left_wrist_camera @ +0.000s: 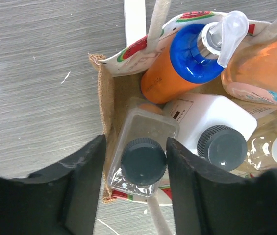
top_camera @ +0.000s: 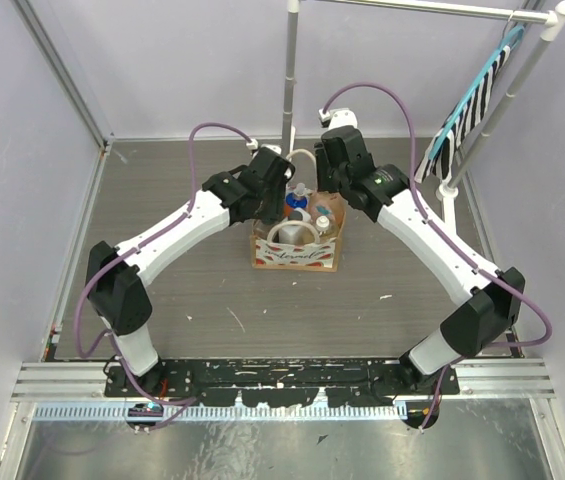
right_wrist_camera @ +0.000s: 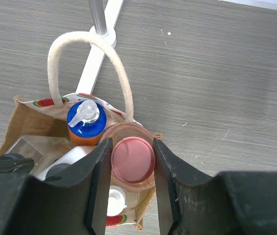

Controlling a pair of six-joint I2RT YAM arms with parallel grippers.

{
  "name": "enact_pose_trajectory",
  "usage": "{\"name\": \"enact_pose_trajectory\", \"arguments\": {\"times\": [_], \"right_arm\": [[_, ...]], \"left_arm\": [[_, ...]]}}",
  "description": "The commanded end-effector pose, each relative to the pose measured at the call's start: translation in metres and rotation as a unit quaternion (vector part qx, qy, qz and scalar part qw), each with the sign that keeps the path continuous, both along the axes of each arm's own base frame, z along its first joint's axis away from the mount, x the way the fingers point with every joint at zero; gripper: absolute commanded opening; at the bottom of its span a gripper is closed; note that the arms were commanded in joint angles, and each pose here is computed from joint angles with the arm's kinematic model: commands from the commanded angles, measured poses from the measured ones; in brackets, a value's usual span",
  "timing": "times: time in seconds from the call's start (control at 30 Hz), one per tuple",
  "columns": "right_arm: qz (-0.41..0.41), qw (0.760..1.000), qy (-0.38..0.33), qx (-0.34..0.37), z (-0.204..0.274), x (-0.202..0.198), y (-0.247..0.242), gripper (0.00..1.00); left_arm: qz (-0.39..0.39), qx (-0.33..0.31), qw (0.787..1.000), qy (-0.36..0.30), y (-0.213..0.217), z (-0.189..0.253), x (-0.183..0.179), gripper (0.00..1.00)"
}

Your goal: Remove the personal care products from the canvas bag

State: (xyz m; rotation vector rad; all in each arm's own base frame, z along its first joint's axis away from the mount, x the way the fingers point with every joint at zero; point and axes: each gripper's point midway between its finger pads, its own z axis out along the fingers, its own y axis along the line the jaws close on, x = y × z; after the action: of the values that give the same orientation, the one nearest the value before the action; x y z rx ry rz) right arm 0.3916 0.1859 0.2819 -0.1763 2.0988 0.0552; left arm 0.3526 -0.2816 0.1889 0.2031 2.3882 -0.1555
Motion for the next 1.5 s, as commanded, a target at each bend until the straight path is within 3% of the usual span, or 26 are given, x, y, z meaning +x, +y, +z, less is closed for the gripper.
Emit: {"name": "enact_pose_trajectory", "arguments": {"times": [0.0, 0.27, 0.4, 0.43, 0.57, 0.63, 0.8, 0.97, 1.13, 1.33, 1.47], "right_arm": [[-0.061, 0.984, -0.162, 0.04, 0.122, -0.004, -0.036, 0.01], [-0.115, 0.968, -0.221, 0.032, 0.178, -0.03, -0.078, 0.01], [-0.134, 0.963, -0.231, 0.029, 0.186, -0.037, -0.091, 0.01], [-0.136, 0.963, -0.23, 0.027, 0.185, -0.037, -0.093, 0.01], [-0.138, 0.967, -0.213, 0.027, 0.166, -0.031, -0.095, 0.01], [-0.139, 0.969, -0.201, 0.028, 0.153, -0.027, -0.096, 0.01], [-0.149, 0.975, -0.165, 0.026, 0.109, -0.014, -0.106, 0.01], [-0.158, 0.978, -0.134, 0.019, 0.068, -0.007, -0.112, 0.01], [-0.165, 0.98, -0.114, 0.014, 0.039, -0.005, -0.116, 0.01], [-0.171, 0.98, -0.103, 0.013, 0.017, -0.002, -0.118, 0.01], [-0.172, 0.98, -0.099, 0.014, 0.009, 0.0, -0.119, 0.01]], "left_arm": [[-0.005, -0.015, 1.0, -0.01, -0.003, 0.017, -0.003, 0.55], [-0.011, -0.019, 1.0, -0.007, -0.008, 0.016, -0.002, 0.01], [-0.006, -0.016, 1.0, -0.016, -0.003, 0.027, -0.001, 0.0], [-0.006, -0.014, 1.0, -0.017, -0.002, 0.029, -0.002, 0.02], [-0.001, -0.004, 1.0, -0.015, 0.004, 0.032, -0.005, 0.42], [0.001, -0.001, 1.0, -0.007, 0.005, 0.03, -0.007, 0.49], [-0.004, -0.003, 1.0, 0.006, 0.003, 0.024, -0.011, 0.52], [-0.01, -0.011, 1.0, 0.023, -0.001, 0.016, -0.017, 0.34], [-0.014, -0.012, 0.999, 0.031, -0.002, 0.014, -0.021, 0.33], [-0.003, 0.005, 0.999, 0.043, 0.007, 0.012, -0.027, 0.69], [-0.006, -0.001, 0.999, 0.044, 0.006, 0.013, -0.031, 0.73]]}}
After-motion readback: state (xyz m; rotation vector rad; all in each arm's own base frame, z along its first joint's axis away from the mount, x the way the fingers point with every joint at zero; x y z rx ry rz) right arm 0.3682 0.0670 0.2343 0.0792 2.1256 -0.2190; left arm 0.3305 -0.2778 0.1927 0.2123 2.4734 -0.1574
